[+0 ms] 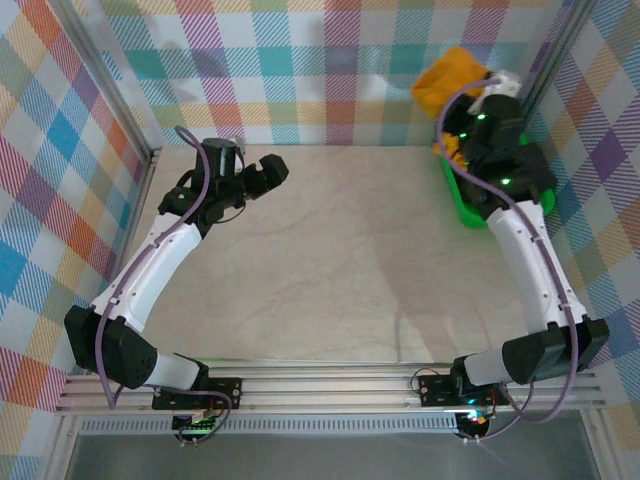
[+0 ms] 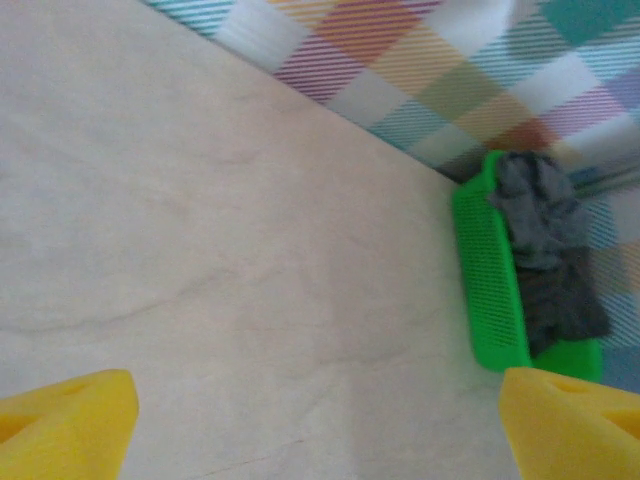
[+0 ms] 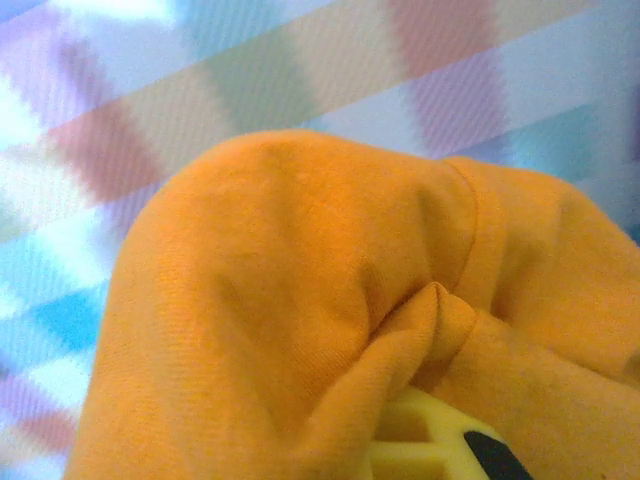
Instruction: Fold and stack the t-shirts
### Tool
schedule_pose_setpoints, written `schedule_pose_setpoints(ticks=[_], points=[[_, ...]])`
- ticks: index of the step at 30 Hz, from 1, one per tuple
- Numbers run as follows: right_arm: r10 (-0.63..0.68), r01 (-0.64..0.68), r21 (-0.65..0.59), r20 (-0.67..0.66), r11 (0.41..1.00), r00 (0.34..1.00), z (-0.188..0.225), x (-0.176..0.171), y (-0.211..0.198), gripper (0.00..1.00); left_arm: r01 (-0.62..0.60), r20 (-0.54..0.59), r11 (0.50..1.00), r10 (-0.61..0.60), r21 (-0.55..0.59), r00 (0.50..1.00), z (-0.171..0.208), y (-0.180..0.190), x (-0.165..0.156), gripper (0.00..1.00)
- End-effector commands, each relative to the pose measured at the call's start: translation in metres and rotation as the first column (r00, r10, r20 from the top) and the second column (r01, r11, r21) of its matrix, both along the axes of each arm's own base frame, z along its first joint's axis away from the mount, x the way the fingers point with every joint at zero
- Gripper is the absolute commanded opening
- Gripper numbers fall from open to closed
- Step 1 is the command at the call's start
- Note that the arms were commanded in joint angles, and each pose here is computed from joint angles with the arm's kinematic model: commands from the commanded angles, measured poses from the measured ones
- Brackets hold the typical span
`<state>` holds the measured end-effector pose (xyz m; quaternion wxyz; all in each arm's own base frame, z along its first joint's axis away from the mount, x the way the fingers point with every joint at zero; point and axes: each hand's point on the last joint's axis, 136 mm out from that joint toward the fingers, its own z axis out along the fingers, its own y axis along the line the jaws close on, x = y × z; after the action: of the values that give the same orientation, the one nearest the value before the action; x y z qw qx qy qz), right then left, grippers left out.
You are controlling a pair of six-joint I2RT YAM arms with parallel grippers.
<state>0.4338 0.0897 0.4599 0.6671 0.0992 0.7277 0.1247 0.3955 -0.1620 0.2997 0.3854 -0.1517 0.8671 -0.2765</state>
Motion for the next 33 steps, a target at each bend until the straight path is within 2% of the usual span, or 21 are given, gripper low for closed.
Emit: schedule_pose_setpoints(ticks=[1,4,6,7,9,13,16,18,22,24,26,29,33], points=[[0.08,-0.107,-0.146,-0.183,0.983,0.98,-0.078,-0.018,0.067,0.03,-0.162,-0.06,0.976,0.172,0.145,0.983,-0.007,0.039,-0.015,0.94],[0.286,-0.355,-0.172,-0.329,0.919,0.9,-0.151,-0.053,0.156,0.43,-0.209,-0.083,0.955,0.23,0.212,0.97,-0.011,0.056,-0.024,0.94],[0.373,-0.456,-0.157,-0.378,0.876,0.847,-0.172,-0.078,0.193,0.57,-0.209,-0.099,0.951,0.236,0.229,0.967,-0.014,0.06,-0.031,0.94],[0.41,-0.487,-0.116,-0.394,0.866,0.823,-0.178,-0.086,0.201,0.63,-0.205,-0.106,0.95,0.235,0.237,0.966,-0.015,0.062,-0.034,0.94],[0.418,-0.483,-0.076,-0.398,0.872,0.817,-0.185,-0.088,0.195,0.69,-0.195,-0.125,0.95,0.23,0.242,0.965,-0.021,0.063,-0.041,0.93],[0.406,-0.48,-0.031,-0.488,0.877,0.773,-0.214,-0.073,0.172,0.64,-0.12,-0.243,0.966,0.176,0.229,0.954,-0.057,0.053,-0.056,0.89],[0.426,-0.493,0.052,-0.588,0.869,0.688,-0.253,-0.063,0.162,0.59,-0.098,-0.346,0.972,0.168,0.212,0.923,-0.092,0.047,-0.067,0.84],[0.426,-0.504,0.065,-0.636,0.861,0.644,-0.274,-0.059,0.164,0.55,-0.114,-0.39,0.973,0.187,0.203,0.901,-0.111,0.047,-0.072,0.83],[0.484,-0.588,0.117,-0.705,0.8,0.518,-0.31,-0.065,0.191,0.51,-0.158,-0.468,0.975,0.214,0.157,0.857,-0.14,0.044,-0.073,0.79],[0.506,-0.65,0.105,-0.723,0.753,0.47,-0.322,-0.073,0.211,0.52,-0.203,-0.498,0.967,0.254,0.155,0.829,-0.148,0.047,-0.072,0.76],[0.526,-0.697,0.096,-0.73,0.71,0.435,-0.331,-0.074,0.232,0.55,-0.27,-0.527,0.95,0.313,0.159,0.79,-0.156,0.06,-0.076,0.69],[0.546,-0.724,0.105,-0.732,0.682,0.408,-0.34,-0.064,0.259,0.56,-0.367,-0.574,0.921,0.37,0.126,0.731,-0.171,0.076,-0.085,0.58],[0.561,-0.748,0.117,-0.738,0.653,0.374,-0.358,-0.05,0.29,0.58,-0.419,-0.635,0.904,0.373,0.085,0.677,-0.194,0.082,-0.097,0.52]])
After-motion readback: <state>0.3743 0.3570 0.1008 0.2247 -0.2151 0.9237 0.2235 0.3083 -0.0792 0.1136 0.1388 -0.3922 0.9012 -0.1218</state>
